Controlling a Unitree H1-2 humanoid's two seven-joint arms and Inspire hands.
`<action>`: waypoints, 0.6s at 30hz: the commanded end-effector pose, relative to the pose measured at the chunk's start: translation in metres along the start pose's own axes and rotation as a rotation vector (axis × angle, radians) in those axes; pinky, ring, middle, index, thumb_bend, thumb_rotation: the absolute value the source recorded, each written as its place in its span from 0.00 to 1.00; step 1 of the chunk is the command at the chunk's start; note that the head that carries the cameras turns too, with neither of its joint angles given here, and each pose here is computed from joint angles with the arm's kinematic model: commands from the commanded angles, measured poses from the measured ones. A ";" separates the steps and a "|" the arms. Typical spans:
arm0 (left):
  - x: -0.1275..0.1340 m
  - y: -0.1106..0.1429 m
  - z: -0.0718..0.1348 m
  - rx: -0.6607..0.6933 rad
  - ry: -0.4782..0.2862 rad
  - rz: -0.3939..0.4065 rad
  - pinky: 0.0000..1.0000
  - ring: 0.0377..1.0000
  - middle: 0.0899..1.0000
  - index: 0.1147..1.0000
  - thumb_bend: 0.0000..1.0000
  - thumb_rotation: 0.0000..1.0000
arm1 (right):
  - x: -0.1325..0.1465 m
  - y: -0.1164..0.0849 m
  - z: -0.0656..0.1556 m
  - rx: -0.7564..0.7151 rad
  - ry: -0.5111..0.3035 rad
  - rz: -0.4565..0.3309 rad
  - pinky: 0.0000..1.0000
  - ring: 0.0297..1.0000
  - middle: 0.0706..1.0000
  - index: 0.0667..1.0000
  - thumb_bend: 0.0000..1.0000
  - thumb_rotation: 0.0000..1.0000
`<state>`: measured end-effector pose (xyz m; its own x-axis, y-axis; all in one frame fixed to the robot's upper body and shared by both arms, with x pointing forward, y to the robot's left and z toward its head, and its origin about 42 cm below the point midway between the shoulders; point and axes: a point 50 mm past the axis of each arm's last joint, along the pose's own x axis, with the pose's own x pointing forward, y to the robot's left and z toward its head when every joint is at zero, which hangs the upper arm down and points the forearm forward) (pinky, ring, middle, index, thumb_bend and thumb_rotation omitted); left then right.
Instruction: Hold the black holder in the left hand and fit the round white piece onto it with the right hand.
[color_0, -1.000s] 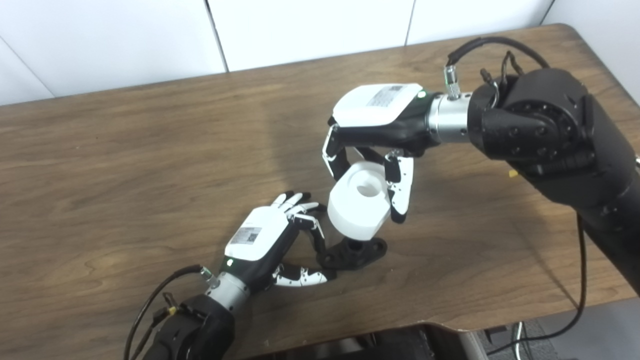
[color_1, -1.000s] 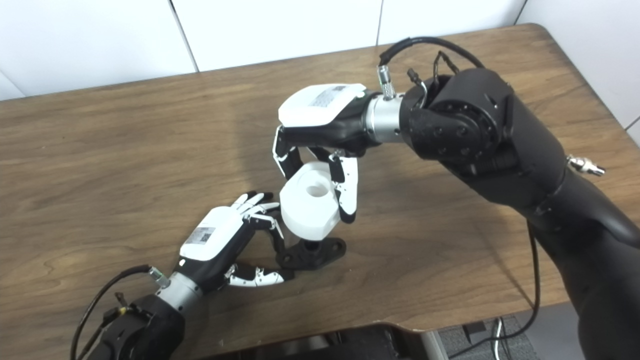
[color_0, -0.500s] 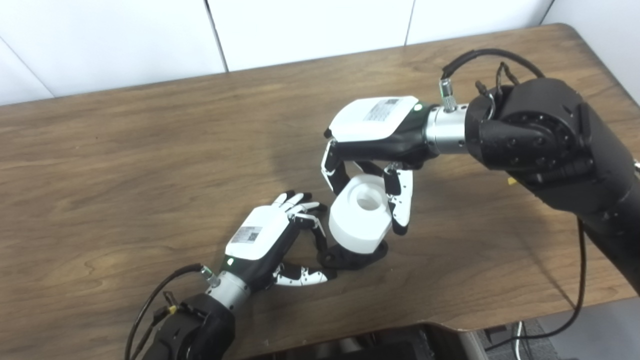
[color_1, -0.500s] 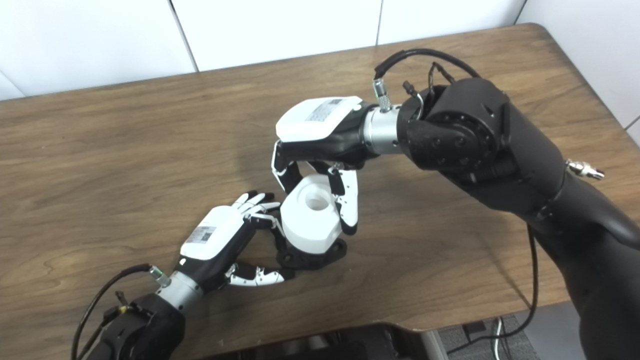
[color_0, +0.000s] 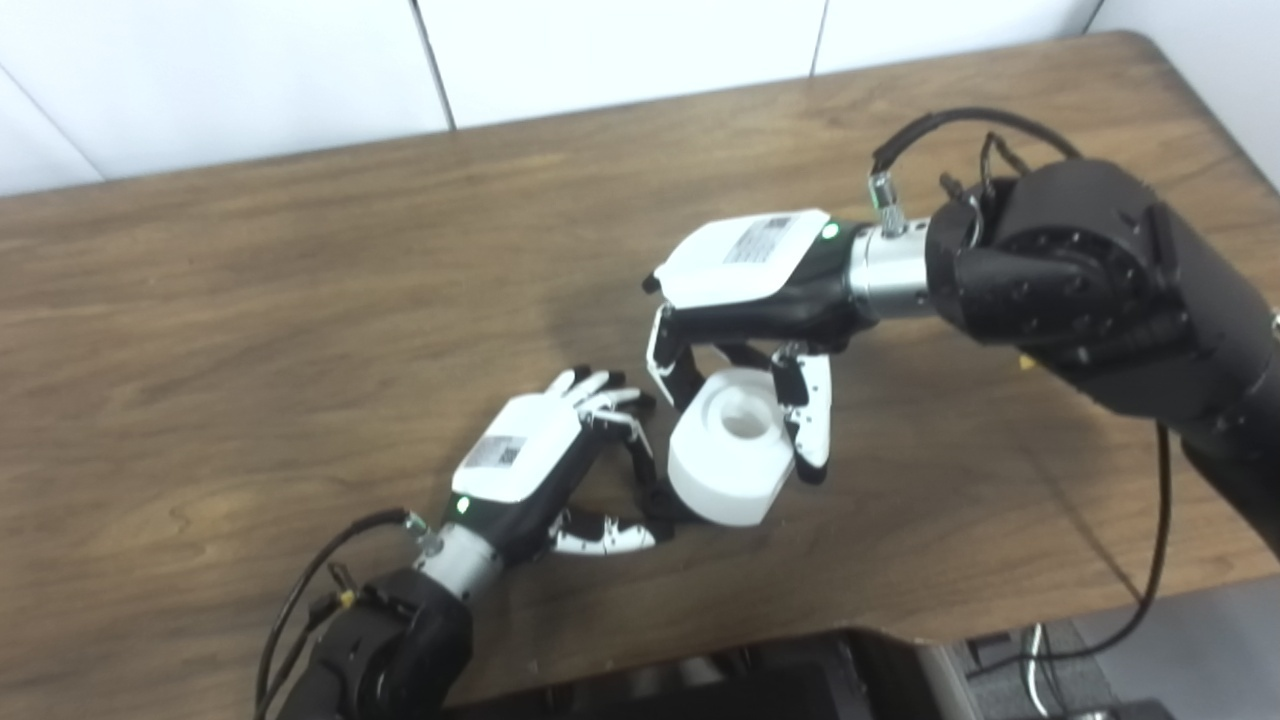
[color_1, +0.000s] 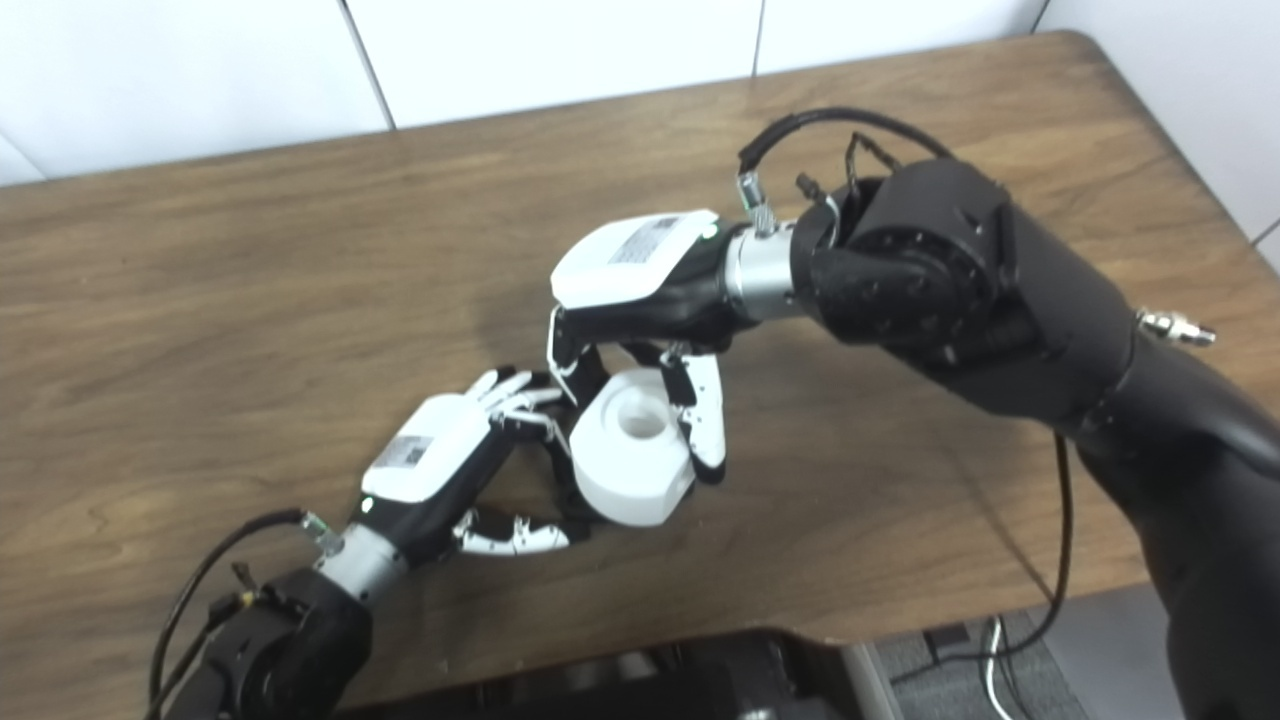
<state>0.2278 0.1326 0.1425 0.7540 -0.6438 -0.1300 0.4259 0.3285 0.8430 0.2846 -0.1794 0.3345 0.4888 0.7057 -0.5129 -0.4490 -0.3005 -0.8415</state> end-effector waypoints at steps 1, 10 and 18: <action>-0.002 -0.012 -0.001 -0.004 0.019 -0.089 1.00 0.94 0.81 0.42 0.52 0.06 | -0.009 -0.002 0.002 -0.001 0.018 0.071 0.97 0.68 0.49 0.42 0.53 0.00; -0.002 -0.011 0.000 0.000 0.020 -0.089 1.00 0.94 0.81 0.42 0.52 0.06 | -0.008 0.005 0.006 0.000 0.034 0.042 1.00 0.70 0.48 0.42 0.53 0.00; -0.003 -0.010 0.001 0.002 0.016 -0.092 1.00 0.94 0.81 0.42 0.52 0.06 | -0.008 0.003 0.010 -0.012 0.046 0.002 1.00 0.69 0.47 0.43 0.53 0.00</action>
<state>0.2276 0.1319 0.1440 0.7542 -0.6424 -0.1360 0.4296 0.3260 0.8421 0.2738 -0.1756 0.3281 0.5187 0.7079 -0.4794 -0.4199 -0.2775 -0.8641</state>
